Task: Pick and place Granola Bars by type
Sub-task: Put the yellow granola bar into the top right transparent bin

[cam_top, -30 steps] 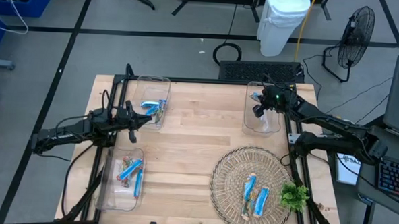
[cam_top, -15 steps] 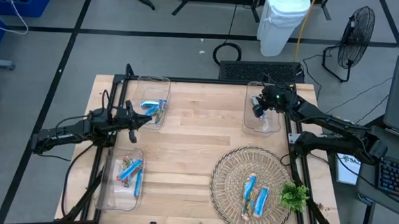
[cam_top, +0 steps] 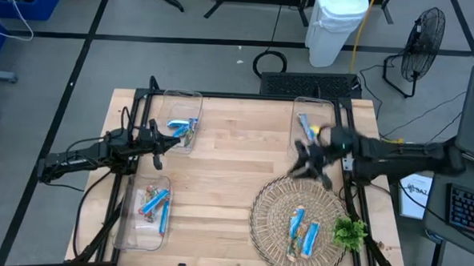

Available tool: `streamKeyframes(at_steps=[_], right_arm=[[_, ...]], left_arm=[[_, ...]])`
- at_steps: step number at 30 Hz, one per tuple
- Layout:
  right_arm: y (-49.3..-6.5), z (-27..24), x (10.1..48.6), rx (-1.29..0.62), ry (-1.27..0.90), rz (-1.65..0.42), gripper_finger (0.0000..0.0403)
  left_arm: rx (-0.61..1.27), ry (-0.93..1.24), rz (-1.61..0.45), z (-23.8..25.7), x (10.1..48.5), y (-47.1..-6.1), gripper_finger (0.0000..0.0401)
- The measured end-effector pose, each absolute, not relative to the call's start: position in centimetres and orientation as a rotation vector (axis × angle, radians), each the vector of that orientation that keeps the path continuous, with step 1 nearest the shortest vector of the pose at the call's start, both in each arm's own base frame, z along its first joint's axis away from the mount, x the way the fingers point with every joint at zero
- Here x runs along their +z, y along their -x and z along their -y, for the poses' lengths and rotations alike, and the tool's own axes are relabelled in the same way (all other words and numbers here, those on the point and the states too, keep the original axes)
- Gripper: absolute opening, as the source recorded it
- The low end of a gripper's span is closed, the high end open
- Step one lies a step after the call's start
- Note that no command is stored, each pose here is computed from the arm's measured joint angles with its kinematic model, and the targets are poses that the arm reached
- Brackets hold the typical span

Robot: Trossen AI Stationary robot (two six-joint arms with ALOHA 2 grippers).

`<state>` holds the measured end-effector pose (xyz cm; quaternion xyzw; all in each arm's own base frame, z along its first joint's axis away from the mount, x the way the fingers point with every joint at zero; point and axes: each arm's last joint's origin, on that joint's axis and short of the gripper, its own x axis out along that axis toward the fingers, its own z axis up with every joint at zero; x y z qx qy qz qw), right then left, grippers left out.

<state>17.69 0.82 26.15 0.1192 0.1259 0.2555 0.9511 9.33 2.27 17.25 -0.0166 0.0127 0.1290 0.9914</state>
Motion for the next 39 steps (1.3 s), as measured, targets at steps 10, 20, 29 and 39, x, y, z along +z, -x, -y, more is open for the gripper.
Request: streamKeyframes(at_steps=[10,20,29,39], right_arm=[[-17.3,-12.3,21.5,0.426,-0.057,-0.51,0.0079],[-18.0,-15.2,15.9,0.282,-0.205,-0.793,0.0174],[-17.7,-15.9,14.6,0.3,-0.271,-0.902,0.0204],[-17.8,-15.7,13.3,0.254,-0.237,-0.97,0.0182]], left_arm=[[0.259,0.033,-0.025,-2.3,17.2,-9.3,0.0031],[0.259,0.033,-0.025,-2.3,17.2,-9.3,0.0031],[0.259,0.033,-0.025,-2.3,17.2,-9.3,0.0031],[0.259,0.033,-0.025,-2.3,17.3,-9.3,0.0031]])
